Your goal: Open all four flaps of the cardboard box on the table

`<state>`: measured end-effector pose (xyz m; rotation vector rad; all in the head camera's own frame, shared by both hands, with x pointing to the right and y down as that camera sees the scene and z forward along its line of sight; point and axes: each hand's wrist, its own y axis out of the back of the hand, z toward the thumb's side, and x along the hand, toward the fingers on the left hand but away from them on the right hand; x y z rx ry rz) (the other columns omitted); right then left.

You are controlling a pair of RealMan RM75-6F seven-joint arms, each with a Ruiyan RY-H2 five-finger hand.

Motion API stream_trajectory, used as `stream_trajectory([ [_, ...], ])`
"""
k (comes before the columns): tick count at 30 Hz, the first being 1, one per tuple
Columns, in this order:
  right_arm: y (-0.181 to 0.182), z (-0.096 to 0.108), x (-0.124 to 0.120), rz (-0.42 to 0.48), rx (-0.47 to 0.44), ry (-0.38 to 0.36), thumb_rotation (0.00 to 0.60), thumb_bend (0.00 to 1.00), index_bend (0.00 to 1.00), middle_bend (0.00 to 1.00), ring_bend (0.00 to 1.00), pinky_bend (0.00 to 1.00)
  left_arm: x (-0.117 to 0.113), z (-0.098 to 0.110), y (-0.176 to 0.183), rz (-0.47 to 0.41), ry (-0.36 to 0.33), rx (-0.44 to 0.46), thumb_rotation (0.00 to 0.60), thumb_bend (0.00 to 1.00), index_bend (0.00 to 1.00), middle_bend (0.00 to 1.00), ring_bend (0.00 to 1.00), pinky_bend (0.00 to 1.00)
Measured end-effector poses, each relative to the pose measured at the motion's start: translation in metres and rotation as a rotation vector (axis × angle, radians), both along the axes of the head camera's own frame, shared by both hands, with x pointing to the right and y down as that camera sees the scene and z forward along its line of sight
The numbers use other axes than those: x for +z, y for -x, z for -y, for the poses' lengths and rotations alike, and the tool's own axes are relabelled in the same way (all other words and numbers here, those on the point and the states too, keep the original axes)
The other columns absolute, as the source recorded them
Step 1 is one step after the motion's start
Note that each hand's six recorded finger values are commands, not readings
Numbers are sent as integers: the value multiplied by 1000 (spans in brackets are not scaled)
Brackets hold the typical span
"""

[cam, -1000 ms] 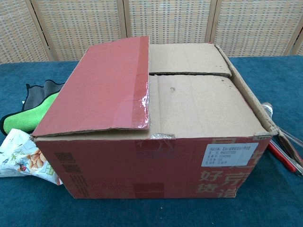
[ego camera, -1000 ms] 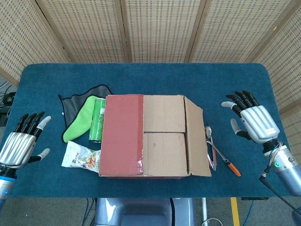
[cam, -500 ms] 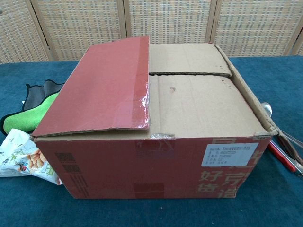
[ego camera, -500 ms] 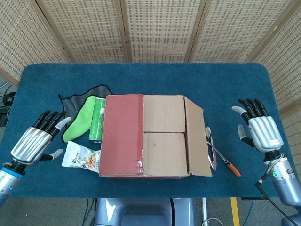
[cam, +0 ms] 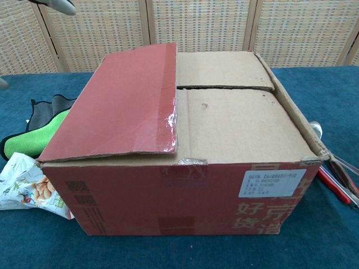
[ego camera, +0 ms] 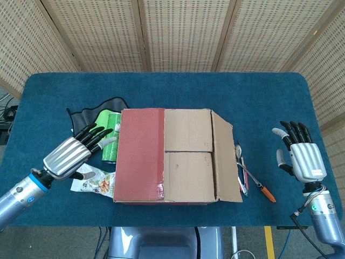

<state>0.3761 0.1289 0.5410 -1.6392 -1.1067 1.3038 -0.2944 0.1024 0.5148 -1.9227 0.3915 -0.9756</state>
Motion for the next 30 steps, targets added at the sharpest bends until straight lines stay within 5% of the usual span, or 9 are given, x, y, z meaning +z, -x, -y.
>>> stream_trajectory([
  [3,-1,-2,1,5,7,0,600,620,190,96,0,0,6,10,-19,-20,69,34,591,187,114,0,0,0],
  [8,-2,-4,1,10,12,0,600,620,190,96,0,0,11,28,-52,-61,138,72,438,187,159,2,0,0],
  [15,-2,-6,-1,16,16,-2,600,620,190,96,0,0,16,40,-91,-106,202,105,340,166,252,43,0,0],
  [30,-7,-7,-4,23,31,-6,600,620,190,96,0,0,34,42,-137,-119,280,159,310,143,281,110,0,0],
])
